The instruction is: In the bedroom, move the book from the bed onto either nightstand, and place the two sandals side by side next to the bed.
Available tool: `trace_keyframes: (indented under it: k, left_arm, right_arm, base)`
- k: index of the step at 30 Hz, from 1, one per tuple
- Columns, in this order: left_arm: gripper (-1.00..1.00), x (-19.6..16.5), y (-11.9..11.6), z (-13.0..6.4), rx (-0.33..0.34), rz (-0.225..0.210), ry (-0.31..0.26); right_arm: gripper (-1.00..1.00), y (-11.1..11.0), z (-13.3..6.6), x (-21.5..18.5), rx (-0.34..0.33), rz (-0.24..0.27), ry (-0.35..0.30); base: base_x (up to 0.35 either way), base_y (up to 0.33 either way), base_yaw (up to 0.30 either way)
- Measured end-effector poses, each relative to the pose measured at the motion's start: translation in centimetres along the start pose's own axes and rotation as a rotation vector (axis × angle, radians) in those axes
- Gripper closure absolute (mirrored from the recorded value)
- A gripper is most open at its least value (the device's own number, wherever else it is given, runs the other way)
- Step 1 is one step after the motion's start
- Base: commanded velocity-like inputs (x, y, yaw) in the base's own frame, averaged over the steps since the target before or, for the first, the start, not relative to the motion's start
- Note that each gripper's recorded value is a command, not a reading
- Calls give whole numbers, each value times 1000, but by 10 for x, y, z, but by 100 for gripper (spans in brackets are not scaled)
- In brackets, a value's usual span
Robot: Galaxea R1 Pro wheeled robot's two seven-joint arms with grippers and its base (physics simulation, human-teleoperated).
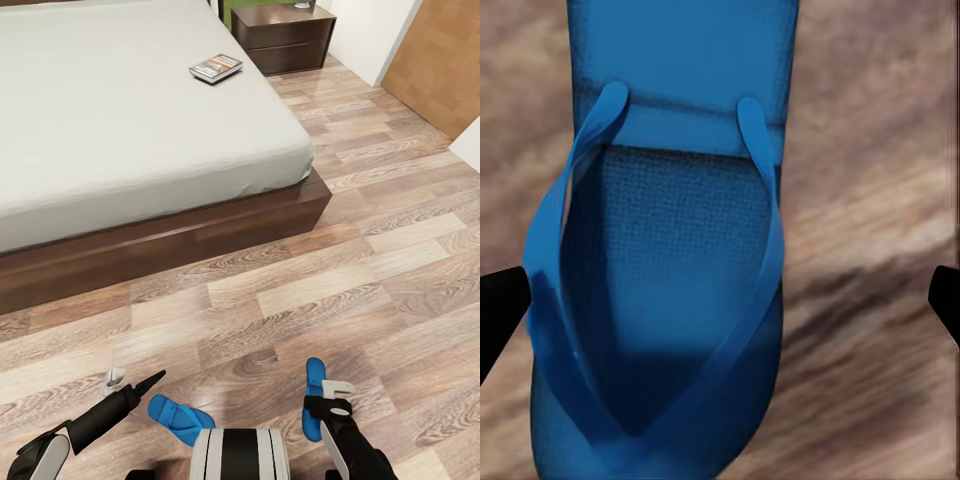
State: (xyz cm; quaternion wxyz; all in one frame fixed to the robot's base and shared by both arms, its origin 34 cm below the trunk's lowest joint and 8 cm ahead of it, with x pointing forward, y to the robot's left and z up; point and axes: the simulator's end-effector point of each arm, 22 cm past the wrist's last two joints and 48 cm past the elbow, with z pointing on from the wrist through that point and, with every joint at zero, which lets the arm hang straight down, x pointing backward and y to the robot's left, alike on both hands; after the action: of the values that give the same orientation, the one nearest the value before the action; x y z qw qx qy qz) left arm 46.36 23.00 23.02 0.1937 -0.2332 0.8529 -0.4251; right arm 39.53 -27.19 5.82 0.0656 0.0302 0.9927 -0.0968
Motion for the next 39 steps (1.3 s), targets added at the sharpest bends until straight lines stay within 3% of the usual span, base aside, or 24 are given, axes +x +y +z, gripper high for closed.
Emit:
trace_keyframes:
  k: [39]
  left_arm:
    - [-100,0,-2,2,4,-1,-6]
  right_arm:
    - [-100,2,0,0,-6,-1,1]
  base:
    - [0,-3,0]
